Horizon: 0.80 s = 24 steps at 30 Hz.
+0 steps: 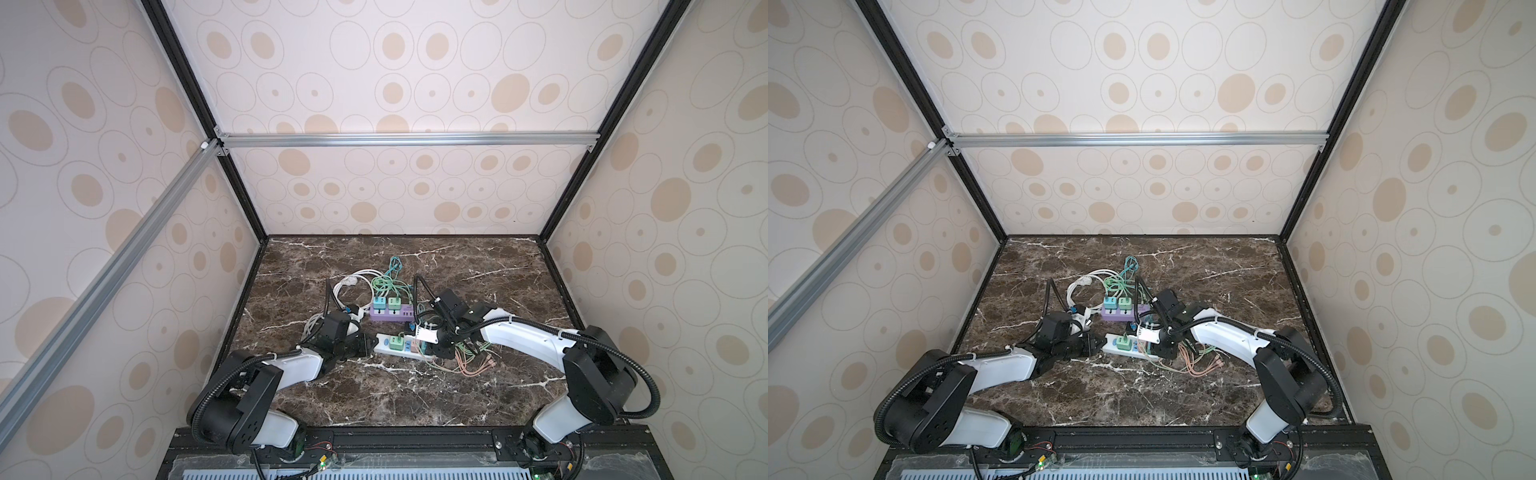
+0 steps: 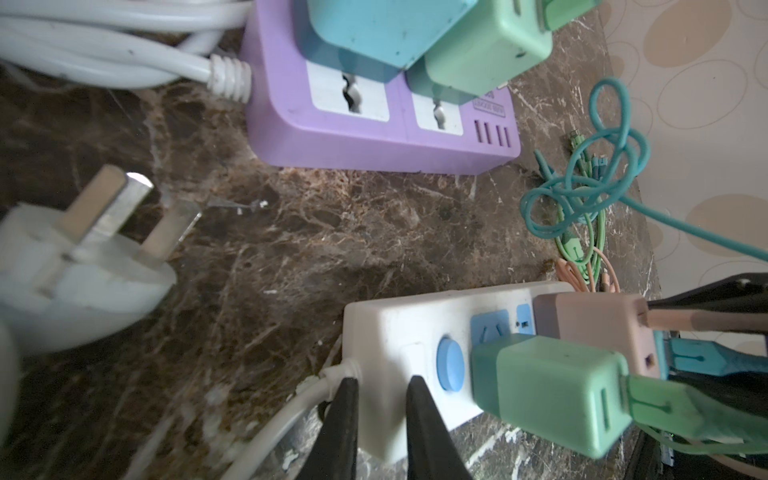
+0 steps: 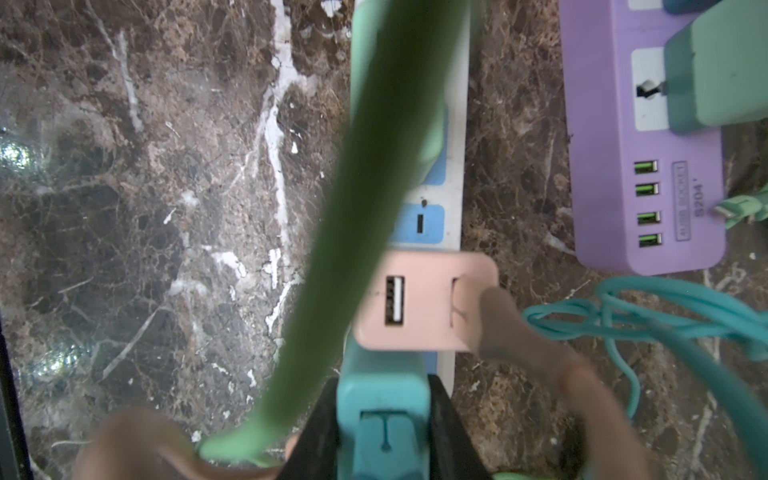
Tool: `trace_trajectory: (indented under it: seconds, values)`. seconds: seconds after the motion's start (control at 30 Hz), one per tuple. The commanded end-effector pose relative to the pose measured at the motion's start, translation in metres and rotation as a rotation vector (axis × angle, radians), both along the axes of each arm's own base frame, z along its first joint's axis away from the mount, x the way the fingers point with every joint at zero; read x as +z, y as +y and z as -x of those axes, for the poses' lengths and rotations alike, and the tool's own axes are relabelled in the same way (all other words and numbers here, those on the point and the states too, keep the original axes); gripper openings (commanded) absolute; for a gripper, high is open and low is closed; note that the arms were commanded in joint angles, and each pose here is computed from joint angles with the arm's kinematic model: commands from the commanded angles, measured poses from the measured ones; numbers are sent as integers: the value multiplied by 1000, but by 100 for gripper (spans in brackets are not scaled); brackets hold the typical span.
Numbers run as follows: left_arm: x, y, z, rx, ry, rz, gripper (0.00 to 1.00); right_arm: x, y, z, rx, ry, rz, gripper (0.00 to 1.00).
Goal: Insert the plug
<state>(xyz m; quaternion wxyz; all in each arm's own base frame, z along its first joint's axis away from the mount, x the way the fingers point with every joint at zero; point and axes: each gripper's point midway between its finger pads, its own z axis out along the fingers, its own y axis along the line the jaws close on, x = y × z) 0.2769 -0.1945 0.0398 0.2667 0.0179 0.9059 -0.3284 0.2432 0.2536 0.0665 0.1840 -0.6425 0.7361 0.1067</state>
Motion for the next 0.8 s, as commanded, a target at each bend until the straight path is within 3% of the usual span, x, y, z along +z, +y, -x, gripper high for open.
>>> trace_trajectory:
  seconds: [0.0, 0.5, 0.77]
  values:
    - [-4, 10, 2, 19, 9, -36, 21, -40, -29, 16, -4, 77, 171, 15]
    - [18, 20, -11, 70, -54, -6, 21, -51, -38, 18, -30, 81, 206, 14]
    - [31, 29, -21, 104, -71, -23, 23, -29, -23, 5, -82, 24, 106, 24]
